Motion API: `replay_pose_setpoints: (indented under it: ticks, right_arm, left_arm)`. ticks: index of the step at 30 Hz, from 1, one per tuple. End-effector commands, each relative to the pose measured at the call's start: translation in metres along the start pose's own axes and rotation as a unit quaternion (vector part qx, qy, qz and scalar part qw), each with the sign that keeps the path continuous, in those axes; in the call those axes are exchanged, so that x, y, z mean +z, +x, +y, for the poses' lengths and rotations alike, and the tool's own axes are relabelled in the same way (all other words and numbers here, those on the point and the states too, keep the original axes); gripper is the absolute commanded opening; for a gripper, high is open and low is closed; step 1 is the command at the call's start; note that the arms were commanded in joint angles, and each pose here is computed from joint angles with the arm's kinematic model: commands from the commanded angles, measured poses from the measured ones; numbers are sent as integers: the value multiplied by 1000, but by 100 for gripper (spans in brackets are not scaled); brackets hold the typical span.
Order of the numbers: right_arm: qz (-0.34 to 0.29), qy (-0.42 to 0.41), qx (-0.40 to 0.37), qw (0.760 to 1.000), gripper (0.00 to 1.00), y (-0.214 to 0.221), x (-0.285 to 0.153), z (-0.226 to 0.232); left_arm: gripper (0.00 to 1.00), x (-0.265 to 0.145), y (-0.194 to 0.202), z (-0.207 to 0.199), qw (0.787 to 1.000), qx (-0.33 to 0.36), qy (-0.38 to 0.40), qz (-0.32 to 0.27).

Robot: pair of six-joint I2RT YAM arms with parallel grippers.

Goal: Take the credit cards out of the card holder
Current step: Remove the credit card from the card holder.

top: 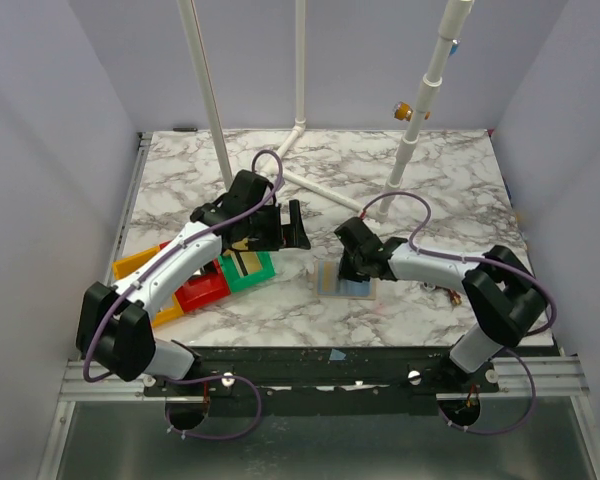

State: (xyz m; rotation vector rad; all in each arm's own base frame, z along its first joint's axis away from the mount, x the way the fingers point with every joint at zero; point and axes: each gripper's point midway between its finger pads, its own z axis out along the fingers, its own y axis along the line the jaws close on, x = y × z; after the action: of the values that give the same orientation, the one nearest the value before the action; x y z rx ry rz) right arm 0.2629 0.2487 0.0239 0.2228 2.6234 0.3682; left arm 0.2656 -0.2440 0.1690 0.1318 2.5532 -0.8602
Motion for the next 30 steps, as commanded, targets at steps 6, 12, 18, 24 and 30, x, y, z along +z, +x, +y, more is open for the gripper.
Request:
replay_pose_setpoints:
  ticks: [6, 12, 18, 24, 30]
  right_arm:
    - [-12, 46, 13, 999, 1, 9, -5, -31]
    - [3, 29, 23, 999, 1, 18, 0, -30]
    - [17, -4, 53, 998, 1, 23, 1, -33]
    - [35, -35, 80, 996, 1, 32, 4, -37]
    - [38, -40, 94, 994, 1, 36, 6, -43]
  left_arm:
    - [99, 15, 10, -9, 999, -12, 32, 25]
    - [96, 30, 19, -23, 996, -24, 66, 53]
    - [67, 45, 25, -38, 991, -41, 104, 77]
    - [23, 66, 32, -41, 988, -55, 107, 100]
    - [0, 91, 42, -33, 987, -59, 88, 123]
